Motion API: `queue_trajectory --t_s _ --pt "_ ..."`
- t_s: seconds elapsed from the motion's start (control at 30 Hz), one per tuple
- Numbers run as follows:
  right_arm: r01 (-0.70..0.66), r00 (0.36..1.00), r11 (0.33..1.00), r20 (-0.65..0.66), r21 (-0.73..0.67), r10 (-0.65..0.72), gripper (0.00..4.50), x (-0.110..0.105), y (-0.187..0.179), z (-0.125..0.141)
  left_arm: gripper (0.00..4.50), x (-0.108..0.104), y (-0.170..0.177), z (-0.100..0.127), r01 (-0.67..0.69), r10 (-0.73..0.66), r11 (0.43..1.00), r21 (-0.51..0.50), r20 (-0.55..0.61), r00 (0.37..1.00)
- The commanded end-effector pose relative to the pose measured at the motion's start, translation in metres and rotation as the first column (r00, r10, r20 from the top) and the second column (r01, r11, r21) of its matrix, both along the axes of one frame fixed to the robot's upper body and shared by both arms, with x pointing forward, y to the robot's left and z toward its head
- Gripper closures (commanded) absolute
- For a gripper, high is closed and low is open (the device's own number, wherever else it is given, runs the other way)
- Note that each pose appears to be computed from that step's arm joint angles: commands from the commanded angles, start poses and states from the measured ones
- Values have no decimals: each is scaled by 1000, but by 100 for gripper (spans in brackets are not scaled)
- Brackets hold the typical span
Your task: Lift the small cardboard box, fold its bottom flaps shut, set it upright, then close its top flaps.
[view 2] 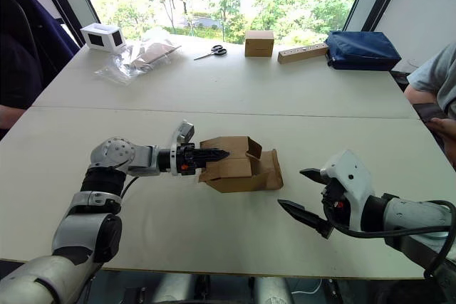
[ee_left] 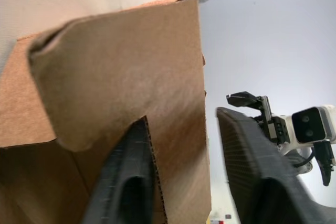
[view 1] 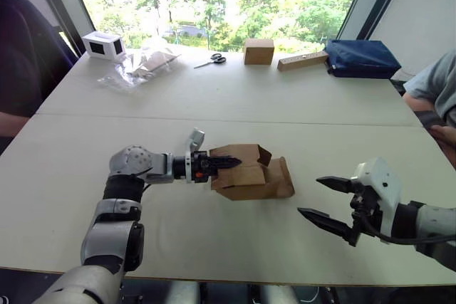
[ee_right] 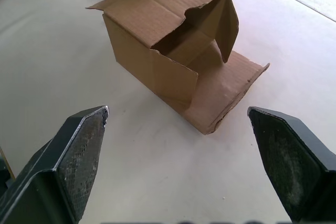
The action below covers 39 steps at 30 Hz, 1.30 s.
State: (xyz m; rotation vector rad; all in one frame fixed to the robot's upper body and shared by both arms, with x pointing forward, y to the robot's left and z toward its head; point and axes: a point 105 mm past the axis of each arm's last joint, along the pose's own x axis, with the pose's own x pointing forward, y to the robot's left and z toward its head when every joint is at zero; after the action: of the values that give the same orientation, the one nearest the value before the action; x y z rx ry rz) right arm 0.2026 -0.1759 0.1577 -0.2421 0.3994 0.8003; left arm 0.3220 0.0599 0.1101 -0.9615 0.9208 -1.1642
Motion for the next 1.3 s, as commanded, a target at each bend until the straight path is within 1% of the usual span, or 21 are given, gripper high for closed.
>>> queue_trajectory --t_s 0.03,0.17,0.3,0.37,0.43,0.53,0.6,0.63,0.67,0.7,0.77,0.87,0.97,1.0,1.07,1.1,1.13,1.17,1.2,1.27,1.3 --pt "10 999 1000 39 -3 -10 0 1 -2 4 444 1 -6 12 35 -35 999 -1 51 998" --pt "22 999 1000 34 -4 -21 0 1 -3 1 444 1 -9 12 42 -41 999 -5 54 998" --pt "28 999 1000 44 -2 -28 0 2 -3 3 444 4 -5 20 43 -41 999 -24 73 996" --pt "43 996 999 72 11 -44 0 7 -6 11 444 7 0 27 42 -39 999 -13 134 990" --pt "65 991 997 112 43 -70 0 14 -9 22 444 13 5 40 42 -39 999 -9 241 970" --pt "96 976 977 175 189 -129 0 30 -10 48 444 22 9 80 81 -64 997 -13 484 873" --pt "121 961 937 197 328 -193 0 43 -12 67 444 25 10 104 115 -101 993 19 635 766" --pt "135 952 901 199 412 -234 0 52 -15 77 444 26 11 121 136 -122 990 38 712 692" --pt "144 946 874 193 465 -259 0 57 -16 84 444 26 12 131 152 -139 987 53 756 640" --pt "147 943 850 187 507 -274 0 62 -16 89 444 24 13 141 172 -162 982 73 793 588" --pt "141 942 815 178 561 -286 0 68 -15 97 444 23 15 153 197 -198 974 110 834 515" --pt "111 944 757 171 644 -284 0 73 -10 113 444 20 18 165 219 -233 964 151 874 427" --pt "3 943 676 223 737 -247 0 72 1 148 444 19 26 189 214 -227 963 161 914 335" --pt "-31 939 657 247 753 -238 26 70 3 158 449 20 28 196 205 -209 968 146 922 326" --pt "-82 934 668 291 739 -208 71 65 11 168 450 21 31 200 197 -192 971 134 929 316" --pt "-98 931 679 307 727 -195 115 64 15 170 450 22 31 201 194 -187 972 130 931 314" --pt "-112 930 687 319 718 -182 140 63 19 171 450 22 32 201 191 -183 973 127 933 311" --pt "-121 928 700 332 703 -172 187 64 24 171 450 23 32 202 187 -176 975 122 935 308" --pt "-126 926 709 340 693 -167 221 64 27 171 450 24 32 203 184 -172 976 119 936 306" --pt "-144 922 718 355 681 -151 290 66 35 172 450 27 32 208 164 -126 983 77 942 312" --pt "-144 920 724 362 674 -153 337 69 38 172 450 27 31 209 165 -120 984 71 943 312"
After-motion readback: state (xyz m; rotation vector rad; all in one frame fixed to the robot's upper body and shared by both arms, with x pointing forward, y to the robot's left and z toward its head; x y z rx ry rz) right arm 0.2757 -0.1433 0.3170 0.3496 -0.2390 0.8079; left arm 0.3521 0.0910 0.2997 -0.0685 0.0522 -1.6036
